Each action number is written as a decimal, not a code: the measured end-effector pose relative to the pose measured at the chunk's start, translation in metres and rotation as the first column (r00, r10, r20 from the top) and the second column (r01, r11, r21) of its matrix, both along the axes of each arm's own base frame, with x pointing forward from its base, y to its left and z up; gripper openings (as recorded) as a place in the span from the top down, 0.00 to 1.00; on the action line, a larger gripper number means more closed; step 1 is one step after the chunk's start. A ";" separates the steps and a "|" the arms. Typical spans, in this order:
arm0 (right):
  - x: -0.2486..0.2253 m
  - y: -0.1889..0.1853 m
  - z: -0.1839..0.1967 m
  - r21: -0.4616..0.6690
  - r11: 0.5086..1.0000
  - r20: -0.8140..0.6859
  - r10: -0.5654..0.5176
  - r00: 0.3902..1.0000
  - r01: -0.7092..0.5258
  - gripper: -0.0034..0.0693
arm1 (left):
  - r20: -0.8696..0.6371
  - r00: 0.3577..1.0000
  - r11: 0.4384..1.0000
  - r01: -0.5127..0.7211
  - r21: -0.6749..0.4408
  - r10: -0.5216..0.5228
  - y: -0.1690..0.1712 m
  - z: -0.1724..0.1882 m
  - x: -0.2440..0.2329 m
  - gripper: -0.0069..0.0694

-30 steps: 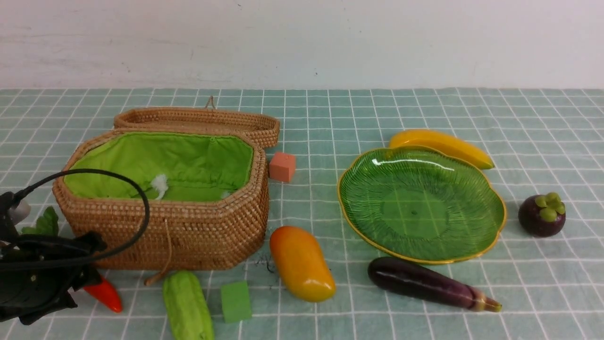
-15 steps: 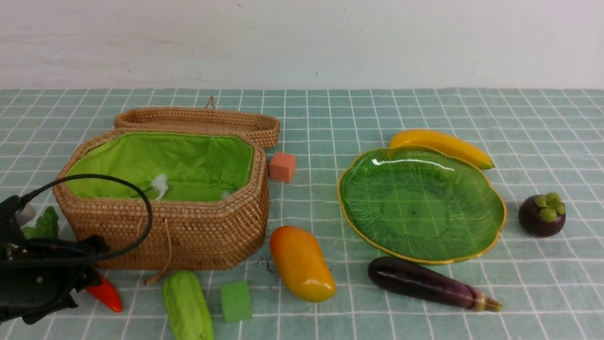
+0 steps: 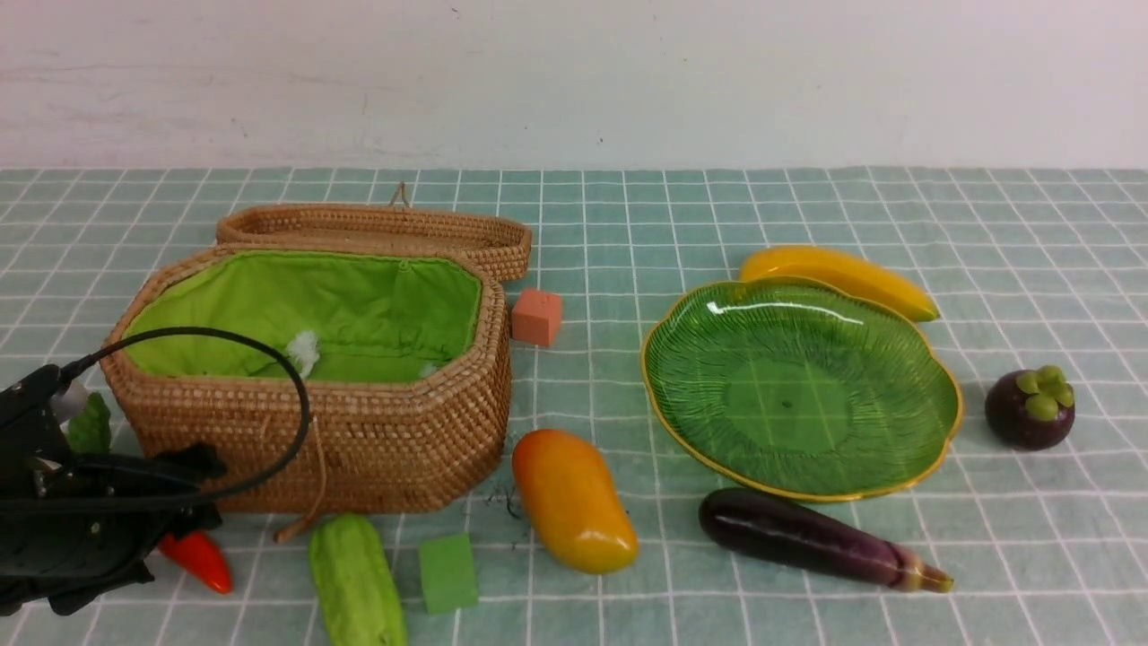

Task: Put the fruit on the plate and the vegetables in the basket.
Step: Use the left arm to grab a carrot and put it into the left basket

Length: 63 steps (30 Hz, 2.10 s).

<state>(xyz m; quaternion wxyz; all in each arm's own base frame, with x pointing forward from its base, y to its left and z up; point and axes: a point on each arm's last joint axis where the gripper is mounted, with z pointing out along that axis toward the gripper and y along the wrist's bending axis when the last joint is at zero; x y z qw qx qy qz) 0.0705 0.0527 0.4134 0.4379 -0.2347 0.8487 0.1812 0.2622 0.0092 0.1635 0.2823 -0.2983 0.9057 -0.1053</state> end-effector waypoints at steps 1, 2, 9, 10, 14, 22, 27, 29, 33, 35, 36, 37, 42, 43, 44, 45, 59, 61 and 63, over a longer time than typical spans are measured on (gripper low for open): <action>0.000 0.000 0.000 0.002 1.000 -0.001 0.001 1.000 -0.001 0.83 | -0.007 1.000 1.000 -0.001 0.001 0.001 0.000 -0.003 0.001 0.26; 0.000 0.000 0.000 0.002 1.000 -0.001 0.002 1.000 -0.002 0.83 | -0.011 1.000 1.000 -0.002 0.001 0.002 0.000 -0.004 0.001 0.26; 0.000 0.001 0.000 0.004 1.000 -0.001 0.008 1.000 -0.008 0.83 | -0.015 1.000 1.000 -0.009 0.010 0.009 0.002 -0.012 0.007 0.27; 0.000 0.001 0.000 0.004 1.000 -0.001 0.008 1.000 -0.008 0.83 | -0.016 1.000 1.000 -0.009 0.010 0.010 0.002 -0.012 0.007 0.28; -0.001 0.001 0.000 -0.002 1.000 0.006 0.024 1.000 -0.024 0.83 | -0.018 1.000 1.000 -0.009 0.010 0.009 0.002 -0.013 0.007 0.40; -0.001 0.003 0.002 0.021 0.999 0.010 0.036 0.999 -0.036 0.83 | -0.051 0.999 1.000 -0.010 -0.009 0.010 0.000 -0.014 0.005 0.60; -0.002 0.004 0.002 0.027 0.999 0.008 0.039 0.999 -0.039 0.83 | -0.070 0.998 1.000 0.006 -0.025 -0.008 -0.002 -0.007 -0.001 0.60; -0.002 0.004 0.002 0.030 0.999 0.006 0.041 0.999 -0.041 0.83 | -0.043 0.999 1.000 0.001 -0.030 -0.002 -0.002 0.003 -0.004 0.60; -0.002 0.004 0.002 0.034 0.999 0.008 0.042 0.999 -0.042 0.83 | 0.034 0.999 1.000 0.001 -0.003 -0.001 -0.001 0.026 -0.010 0.60; -0.002 0.004 0.002 0.034 0.999 0.008 0.042 0.999 -0.042 0.83 | 0.046 0.999 0.999 0.002 0.032 -0.004 0.004 0.035 -0.016 0.60; -0.002 0.004 0.002 0.034 0.999 0.008 0.042 0.999 -0.042 0.83 | 0.051 0.999 0.999 0.007 0.046 -0.009 0.006 0.037 -0.017 0.60; -0.002 0.004 0.002 0.036 0.998 0.011 0.041 0.999 -0.042 0.83 | 0.043 0.999 0.997 -0.001 0.072 -0.002 0.011 0.042 -0.022 0.60; 0.001 0.005 0.006 0.049 0.998 0.057 0.041 0.998 -0.044 0.83 | 0.017 0.994 0.943 0.100 0.317 -0.111 0.025 0.068 -0.047 0.60; 0.001 0.005 0.006 0.049 0.998 0.060 0.042 0.997 -0.045 0.83 | 0.014 0.992 0.935 0.112 0.336 -0.124 0.025 0.070 -0.048 0.60; 0.001 0.005 0.007 0.050 0.998 0.077 0.044 0.996 -0.048 0.83 | 0.005 0.988 0.917 0.141 0.374 -0.154 0.024 0.075 -0.053 0.60; 0.003 0.006 0.009 0.054 0.997 0.111 0.046 0.993 -0.052 0.83 | 0.032 0.974 0.880 0.188 0.436 -0.224 0.018 0.089 -0.062 0.60; -0.001 0.002 0.029 0.059 0.996 0.211 0.046 0.976 -0.060 0.83 | -0.419 0.428 0.007 0.707 0.707 -0.801 -0.054 0.185 -0.014 0.60; -0.002 0.002 0.027 0.050 0.997 0.198 0.050 0.979 -0.061 0.83 | -0.464 0.372 -0.057 0.729 0.682 -0.804 -0.063 0.180 0.012 0.60; -0.002 0.001 0.026 0.044 0.997 0.189 0.053 0.981 -0.062 0.83 | -0.479 0.353 -0.076 0.737 0.671 -0.804 -0.067 0.175 0.027 0.60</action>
